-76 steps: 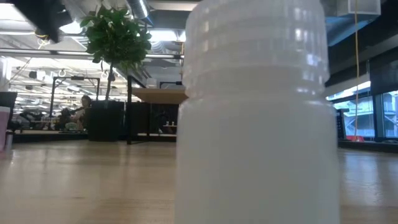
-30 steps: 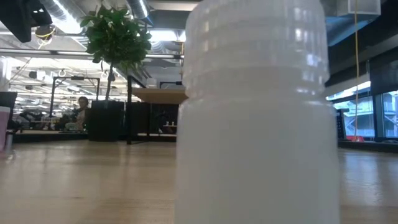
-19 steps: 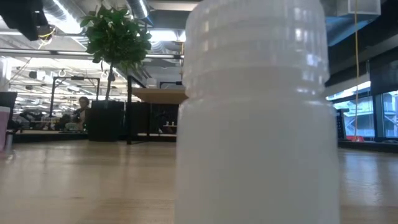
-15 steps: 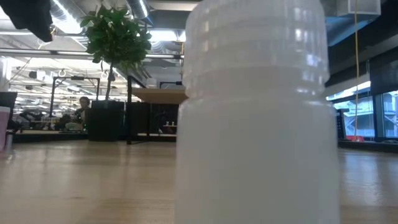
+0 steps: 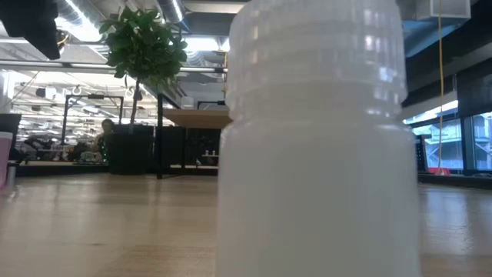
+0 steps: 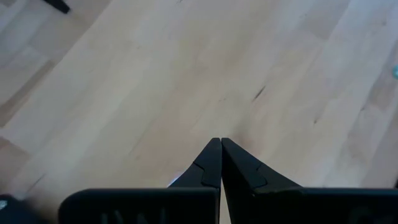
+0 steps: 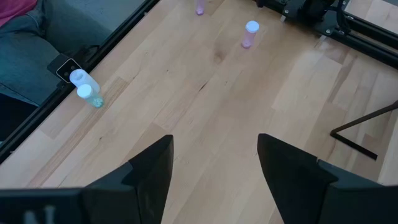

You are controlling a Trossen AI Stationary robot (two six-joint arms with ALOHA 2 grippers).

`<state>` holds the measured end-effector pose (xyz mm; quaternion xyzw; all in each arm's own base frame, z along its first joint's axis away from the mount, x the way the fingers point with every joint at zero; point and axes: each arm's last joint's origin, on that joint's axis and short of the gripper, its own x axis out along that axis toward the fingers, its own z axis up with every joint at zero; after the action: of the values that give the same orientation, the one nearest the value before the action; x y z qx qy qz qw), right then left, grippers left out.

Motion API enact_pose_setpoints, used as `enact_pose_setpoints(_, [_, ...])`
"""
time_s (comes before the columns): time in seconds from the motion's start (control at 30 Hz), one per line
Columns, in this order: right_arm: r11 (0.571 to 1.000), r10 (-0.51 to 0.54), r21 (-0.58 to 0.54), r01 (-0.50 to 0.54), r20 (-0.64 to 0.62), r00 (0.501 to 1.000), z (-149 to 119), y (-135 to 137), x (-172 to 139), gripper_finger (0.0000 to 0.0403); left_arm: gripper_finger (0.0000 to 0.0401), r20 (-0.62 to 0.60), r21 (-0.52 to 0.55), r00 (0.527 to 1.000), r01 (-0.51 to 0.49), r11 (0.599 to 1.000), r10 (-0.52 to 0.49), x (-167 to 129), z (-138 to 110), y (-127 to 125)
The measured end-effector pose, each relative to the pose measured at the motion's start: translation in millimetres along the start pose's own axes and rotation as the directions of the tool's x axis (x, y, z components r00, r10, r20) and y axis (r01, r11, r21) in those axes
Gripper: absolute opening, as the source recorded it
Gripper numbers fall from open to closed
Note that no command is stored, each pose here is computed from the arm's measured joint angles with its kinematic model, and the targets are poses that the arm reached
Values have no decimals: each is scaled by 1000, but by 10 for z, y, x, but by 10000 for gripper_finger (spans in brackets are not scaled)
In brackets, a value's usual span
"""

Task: Pick and place medicine bottles onto shelf by color
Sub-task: Put the top left pink pill bottle on the shelf

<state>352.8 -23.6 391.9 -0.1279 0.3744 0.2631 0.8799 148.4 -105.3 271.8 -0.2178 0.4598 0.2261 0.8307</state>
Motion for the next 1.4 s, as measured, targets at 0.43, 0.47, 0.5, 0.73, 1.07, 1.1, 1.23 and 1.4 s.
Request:
enact_pose_setpoints(0.43, [1000, 0, 0, 0, 0, 1000, 0, 0, 0, 236, 74, -72, -161, 997, 14, 987, -26, 1, -20, -12])
enact_pose_setpoints(0.47, [1000, 0, 0, 0, 0, 1000, 1, 1, 0, 236, 90, -73, -166, 997, 12, 986, -25, 1, -21, -11])
enact_pose_setpoints(0.5, [1000, 0, 0, 0, 0, 1000, 0, 0, 0, 236, 105, -75, -174, 997, 9, 985, -22, 0, -22, -8])
enact_pose_setpoints(0.73, [1000, 0, 0, 0, 0, 1000, 1, 1, 1, 236, 207, -105, -204, 994, -3, 979, -18, -1, -33, 1])
enact_pose_setpoints(1.07, [1000, -2, -1, 2, 2, 1000, 3, -1, 1, 236, 314, -208, -314, 978, -54, 948, -14, 28, -73, -15])
enact_pose_setpoints(1.1, [1000, -2, -2, 2, 4, 1000, 4, -1, 1, 236, 321, -212, -315, 977, -64, 947, -5, 40, -77, -19])
enact_pose_setpoints(1.23, [1000, -4, -3, 4, 6, 1000, 7, -3, 1, 236, 336, -198, -288, 980, -88, 953, 31, 94, -94, -56])
enact_pose_setpoints(1.4, [1000, -6, -6, 6, 9, 1000, 11, -5, 0, 236, 338, -209, -300, 976, -117, 947, 54, 158, -165, -137])
